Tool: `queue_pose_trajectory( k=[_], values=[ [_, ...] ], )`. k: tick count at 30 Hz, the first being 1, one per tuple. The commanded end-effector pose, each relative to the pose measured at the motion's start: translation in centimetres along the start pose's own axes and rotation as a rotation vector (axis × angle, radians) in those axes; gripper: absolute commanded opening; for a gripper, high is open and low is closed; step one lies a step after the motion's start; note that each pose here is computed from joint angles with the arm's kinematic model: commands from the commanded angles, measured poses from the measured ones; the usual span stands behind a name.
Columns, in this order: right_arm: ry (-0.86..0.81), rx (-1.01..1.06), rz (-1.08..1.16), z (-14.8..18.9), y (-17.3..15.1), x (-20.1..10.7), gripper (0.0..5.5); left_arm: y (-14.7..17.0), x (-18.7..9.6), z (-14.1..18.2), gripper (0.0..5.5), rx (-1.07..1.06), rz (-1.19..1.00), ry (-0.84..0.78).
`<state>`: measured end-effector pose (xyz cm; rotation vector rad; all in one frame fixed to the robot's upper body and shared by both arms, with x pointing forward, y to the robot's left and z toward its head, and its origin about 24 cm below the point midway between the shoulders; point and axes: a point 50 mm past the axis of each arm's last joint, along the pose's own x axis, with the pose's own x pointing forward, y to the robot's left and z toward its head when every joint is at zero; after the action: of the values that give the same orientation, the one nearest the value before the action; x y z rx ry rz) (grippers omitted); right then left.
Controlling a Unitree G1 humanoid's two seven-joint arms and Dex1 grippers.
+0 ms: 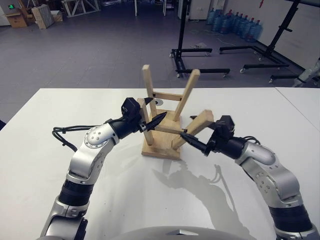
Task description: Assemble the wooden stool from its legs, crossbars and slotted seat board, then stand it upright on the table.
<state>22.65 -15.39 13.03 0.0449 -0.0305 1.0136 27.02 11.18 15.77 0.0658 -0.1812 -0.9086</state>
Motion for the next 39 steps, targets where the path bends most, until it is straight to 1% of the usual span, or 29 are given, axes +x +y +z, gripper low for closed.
queue_pose_trajectory(
  k=[1,3,5,8,11,15,19,23,26,31,33,39],
  values=[
    [-0.032,0.004,0.042,0.7,0.4,0.6,4.07,0.5,0.2,1.2,3.67,0.044,-0.019,-0.014],
    [-0.035,0.01,0.062,0.9,0.6,0.5,4.07,1.2,-0.3,0.9,3.67,0.058,0.01,0.015],
    [-0.008,0.023,0.13,1.0,1.2,0.2,4.07,2.1,-1.0,0.3,3.67,0.051,0.053,0.045],
    [0.032,0.045,0.234,1.5,2.1,-0.3,4.07,3.6,-2.3,-1.6,3.67,0.023,0.133,0.113],
    [0.061,0.052,0.317,2.3,2.8,-0.8,4.07,4.2,-2.9,-3.0,3.67,0.01,0.173,0.153],
    [0.064,0.079,0.473,3.8,4.2,-0.7,4.07,4.7,-2.4,-3.7,3.67,0.02,0.209,0.154],
    [0.067,0.096,0.534,4.3,4.5,-0.2,4.07,5.2,-1.4,-4.0,3.67,0.035,0.223,0.14],
    [0.08,0.11,0.479,4.0,3.3,-0.6,4.07,5.3,0.3,-3.6,3.67,0.036,0.183,0.075],
    [0.152,0.172,0.358,2.1,1.2,-2.6,4.07,5.0,0.8,-3.1,3.67,0.034,0.135,0.017],
    [0.237,0.233,0.253,-0.9,-0.4,-4.8,4.07,4.8,-0.3,-2.8,3.67,0.037,0.123,0.002],
    [0.268,0.222,0.199,-2.1,-1.5,-5.2,4.07,4.8,-0.9,-2.3,3.67,0.043,0.129,-0.009],
    [0.369,0.148,-0.015,-5.9,-5.4,-7.1,4.07,4.5,-1.0,-0.9,3.67,0.035,0.091,-0.052]
  ],
)
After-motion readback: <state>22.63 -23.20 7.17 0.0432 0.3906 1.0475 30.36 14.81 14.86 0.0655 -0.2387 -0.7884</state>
